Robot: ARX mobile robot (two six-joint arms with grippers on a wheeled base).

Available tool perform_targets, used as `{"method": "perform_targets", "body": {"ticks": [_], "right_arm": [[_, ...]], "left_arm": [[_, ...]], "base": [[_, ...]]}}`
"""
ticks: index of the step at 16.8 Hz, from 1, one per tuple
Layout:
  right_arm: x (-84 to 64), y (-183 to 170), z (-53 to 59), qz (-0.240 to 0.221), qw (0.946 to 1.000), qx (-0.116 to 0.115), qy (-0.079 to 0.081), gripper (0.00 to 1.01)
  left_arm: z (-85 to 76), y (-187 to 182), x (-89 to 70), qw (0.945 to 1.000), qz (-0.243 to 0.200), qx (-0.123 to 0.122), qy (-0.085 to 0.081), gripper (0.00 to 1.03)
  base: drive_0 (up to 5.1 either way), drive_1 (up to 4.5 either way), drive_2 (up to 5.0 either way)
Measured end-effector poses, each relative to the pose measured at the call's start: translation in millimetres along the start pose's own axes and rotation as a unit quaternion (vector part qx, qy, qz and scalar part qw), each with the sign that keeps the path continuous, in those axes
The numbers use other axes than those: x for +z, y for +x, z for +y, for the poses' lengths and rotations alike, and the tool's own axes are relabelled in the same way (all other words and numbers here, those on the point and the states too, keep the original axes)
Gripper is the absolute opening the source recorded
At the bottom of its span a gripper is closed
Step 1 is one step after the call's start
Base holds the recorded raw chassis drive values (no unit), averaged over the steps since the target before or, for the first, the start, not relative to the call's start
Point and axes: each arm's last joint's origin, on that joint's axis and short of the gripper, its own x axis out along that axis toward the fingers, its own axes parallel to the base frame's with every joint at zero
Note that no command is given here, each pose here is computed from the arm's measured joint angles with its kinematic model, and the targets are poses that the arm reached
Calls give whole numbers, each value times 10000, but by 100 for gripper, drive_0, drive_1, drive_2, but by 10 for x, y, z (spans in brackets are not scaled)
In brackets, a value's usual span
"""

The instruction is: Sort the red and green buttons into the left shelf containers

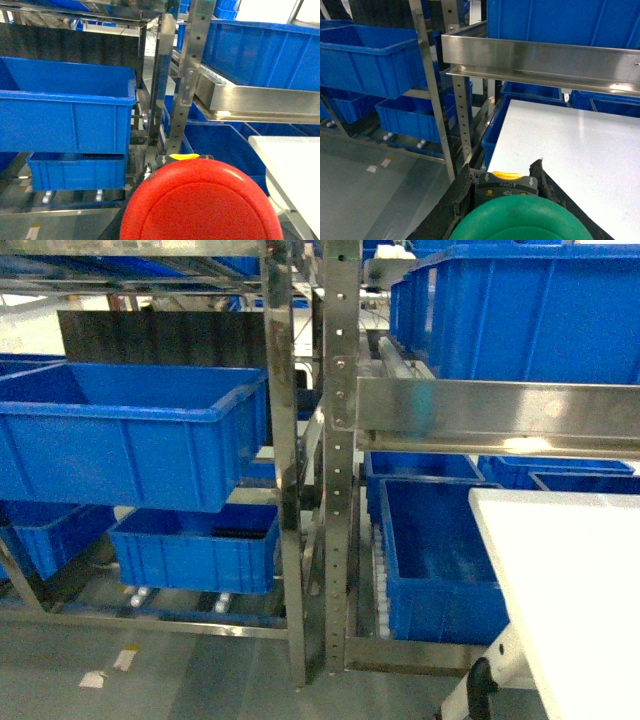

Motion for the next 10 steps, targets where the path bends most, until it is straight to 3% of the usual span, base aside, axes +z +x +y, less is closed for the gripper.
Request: {"method": "perform_targets", "body": {"ticks": [10], "right_arm": [[0, 0, 0, 2, 10000, -2, 1, 29]], "left_arm": [[0, 0, -2, 10000, 7, 3, 0, 24]], "base": [[-497, 249, 249]]}}
